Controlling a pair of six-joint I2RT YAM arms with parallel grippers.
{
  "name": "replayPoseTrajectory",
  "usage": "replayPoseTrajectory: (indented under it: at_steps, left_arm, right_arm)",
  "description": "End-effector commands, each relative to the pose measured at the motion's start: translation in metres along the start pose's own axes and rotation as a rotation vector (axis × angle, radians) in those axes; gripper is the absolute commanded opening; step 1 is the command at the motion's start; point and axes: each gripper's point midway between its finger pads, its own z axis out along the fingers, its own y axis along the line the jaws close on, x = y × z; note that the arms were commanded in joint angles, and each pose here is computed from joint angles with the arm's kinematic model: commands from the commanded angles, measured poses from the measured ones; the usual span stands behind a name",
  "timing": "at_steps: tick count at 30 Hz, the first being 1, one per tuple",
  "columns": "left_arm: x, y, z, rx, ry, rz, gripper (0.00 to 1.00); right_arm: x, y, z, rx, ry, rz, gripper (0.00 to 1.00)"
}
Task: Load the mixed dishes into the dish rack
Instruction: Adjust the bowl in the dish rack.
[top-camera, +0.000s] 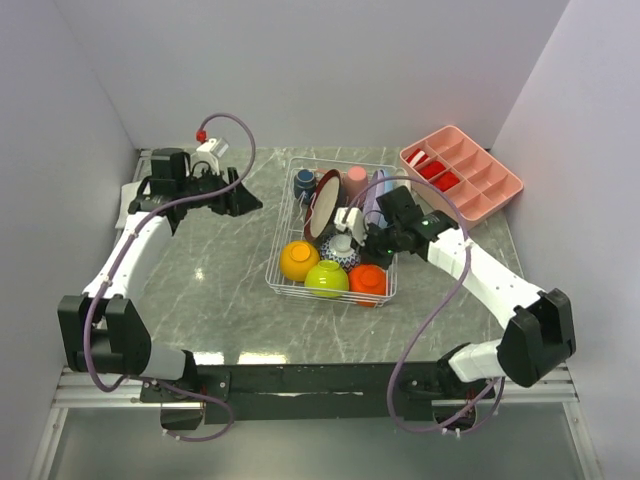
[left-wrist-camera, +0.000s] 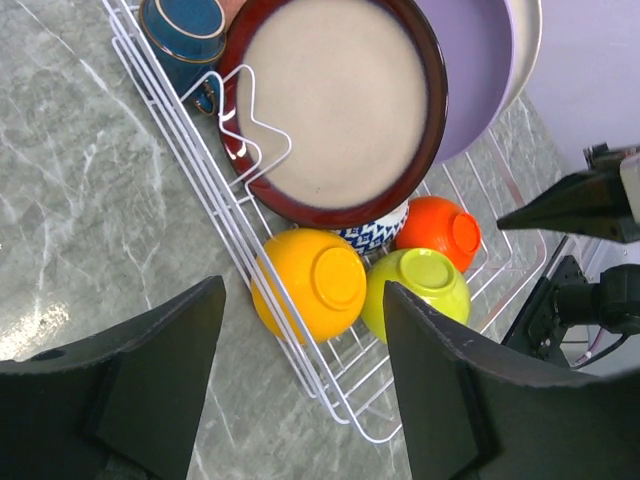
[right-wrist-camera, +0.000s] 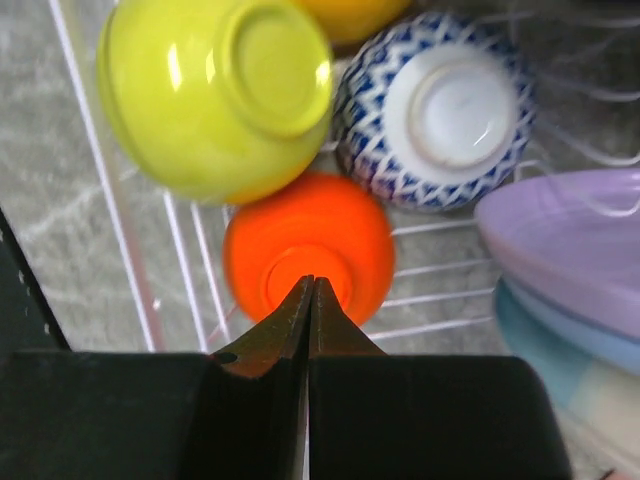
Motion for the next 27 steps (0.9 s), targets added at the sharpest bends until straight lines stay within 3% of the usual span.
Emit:
replayPoseTrajectory:
  at_steps: [1,3,4,7,10,17,27]
  left_arm:
    - [-0.002,-0.010,0.003,0.019,0.003,0.071,0.66]
    - [0.006,-0.023,0.010,0.056,0.033,0.109,0.59]
    - [0.011,-0.029,0.013,0.077,0.057,0.124,0.41]
    - [0.032,-0.053,0.033,0.154,0.140,0.257,0.12]
    - [0.048,-0.078,0.047,0.240,0.194,0.299,0.03]
    - [0.080,-0.127,0.079,0.348,0.219,0.429,0.01]
    - [0.134,-0.137,0.125,0.378,0.304,0.444,0.01]
  right_arm:
    - [-0.029,-0.028,0.014,0.054,-0.069,0.057,0.00]
    - [-0.037,-0.034,0.020,0.055,-0.092,0.050,0.00]
    - [-0.039,-0.038,0.027,0.053,-0.094,0.063,0.00]
    - [-0.046,-0.047,0.041,0.045,-0.106,0.063,0.00]
    - [-0.045,-0.053,0.056,0.032,-0.084,0.069,0.00]
    - [-0.032,-0.052,0.075,0.028,-0.047,0.060,0.00]
    - [-0.017,-0.083,0.115,0.166,0.004,0.182,0.00]
